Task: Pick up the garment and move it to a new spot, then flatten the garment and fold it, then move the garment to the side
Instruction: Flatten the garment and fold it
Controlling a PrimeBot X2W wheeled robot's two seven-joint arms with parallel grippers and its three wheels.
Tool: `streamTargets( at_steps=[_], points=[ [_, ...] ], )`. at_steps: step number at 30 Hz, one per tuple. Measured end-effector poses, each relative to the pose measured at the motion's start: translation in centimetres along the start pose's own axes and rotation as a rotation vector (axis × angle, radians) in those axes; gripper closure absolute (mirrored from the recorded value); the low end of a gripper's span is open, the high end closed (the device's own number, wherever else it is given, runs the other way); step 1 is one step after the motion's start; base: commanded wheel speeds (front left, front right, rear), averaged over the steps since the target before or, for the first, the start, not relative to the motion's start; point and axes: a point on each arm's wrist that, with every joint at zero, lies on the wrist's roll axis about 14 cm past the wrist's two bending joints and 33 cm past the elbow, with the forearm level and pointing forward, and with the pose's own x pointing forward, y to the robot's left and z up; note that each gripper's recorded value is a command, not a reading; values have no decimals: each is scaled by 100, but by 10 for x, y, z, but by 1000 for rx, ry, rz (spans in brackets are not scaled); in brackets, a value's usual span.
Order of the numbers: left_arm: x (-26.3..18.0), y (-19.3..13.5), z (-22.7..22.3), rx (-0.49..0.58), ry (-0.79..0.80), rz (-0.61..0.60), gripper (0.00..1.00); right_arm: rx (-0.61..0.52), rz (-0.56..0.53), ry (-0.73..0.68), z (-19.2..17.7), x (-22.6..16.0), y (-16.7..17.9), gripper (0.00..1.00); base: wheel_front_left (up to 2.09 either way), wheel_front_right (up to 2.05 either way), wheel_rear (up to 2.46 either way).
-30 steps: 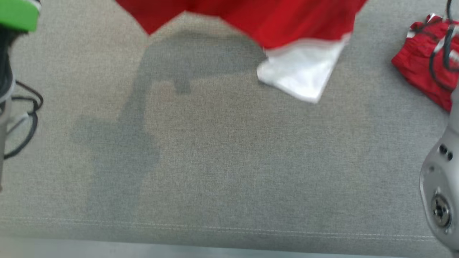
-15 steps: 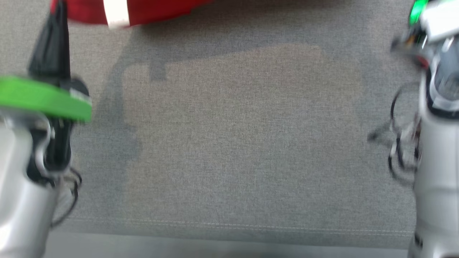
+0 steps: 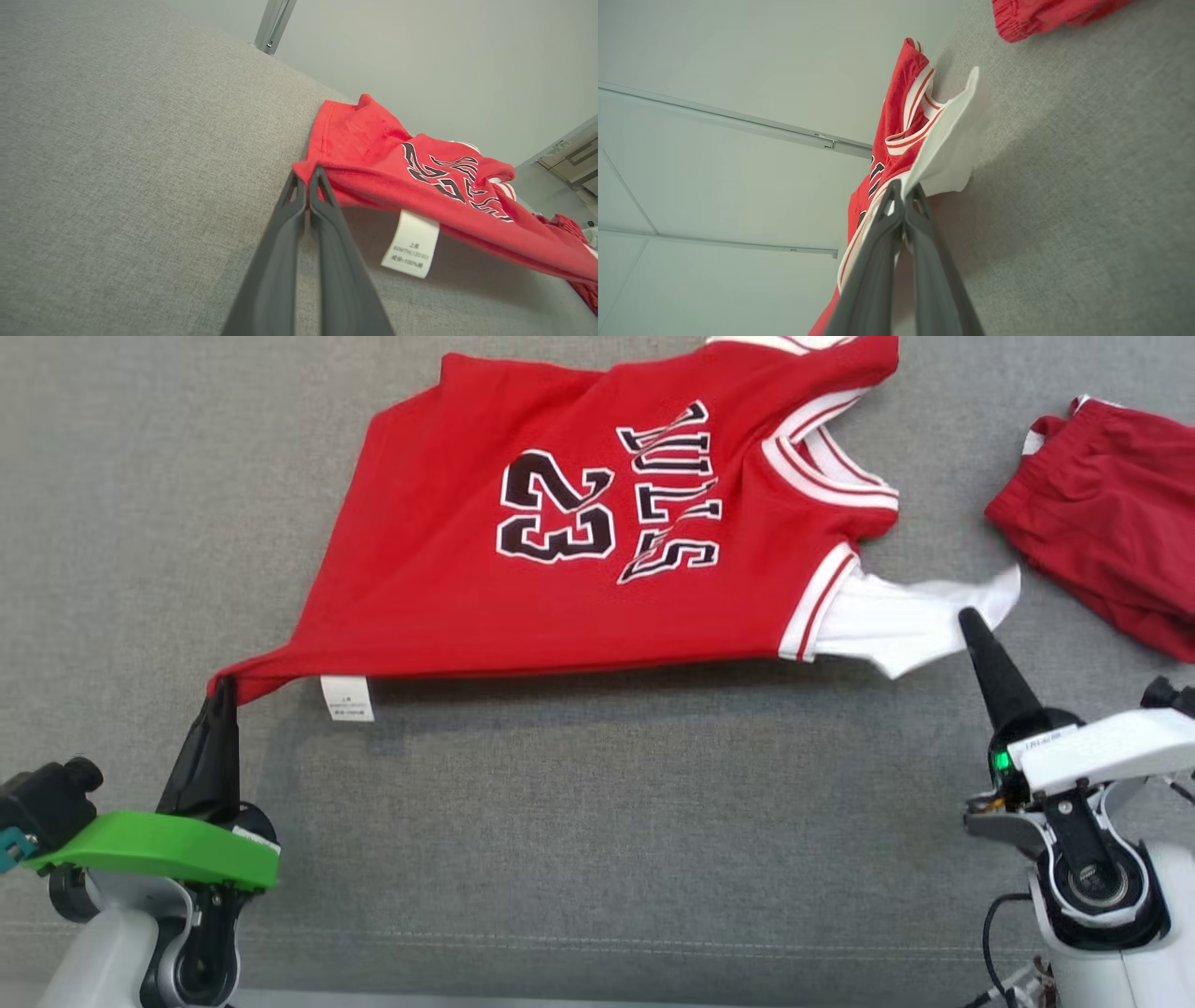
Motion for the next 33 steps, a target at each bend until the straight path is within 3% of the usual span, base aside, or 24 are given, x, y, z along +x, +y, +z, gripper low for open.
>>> streamTargets(
  at_steps=[9,12,17,26,33],
  points=[
    [-23,1,13,34,-35,-11,100,13,-53,65,-30,-53,-19,100,0,0,0],
    [-34,2,7,59,-22,-12,100,-12,-81,4,-20,-68,-28,100,0,0,0],
    [-42,-7,-1,13,-26,-16,100,-23,-96,-130,10,-90,-35,100,0,0,0],
    [-68,-14,-11,-26,-37,4,100,-9,-196,-153,7,-132,-67,100,0,0,0],
    [-84,-4,0,-32,-79,55,100,13,-102,-165,11,-130,-45,100,0,0,0]
  ],
)
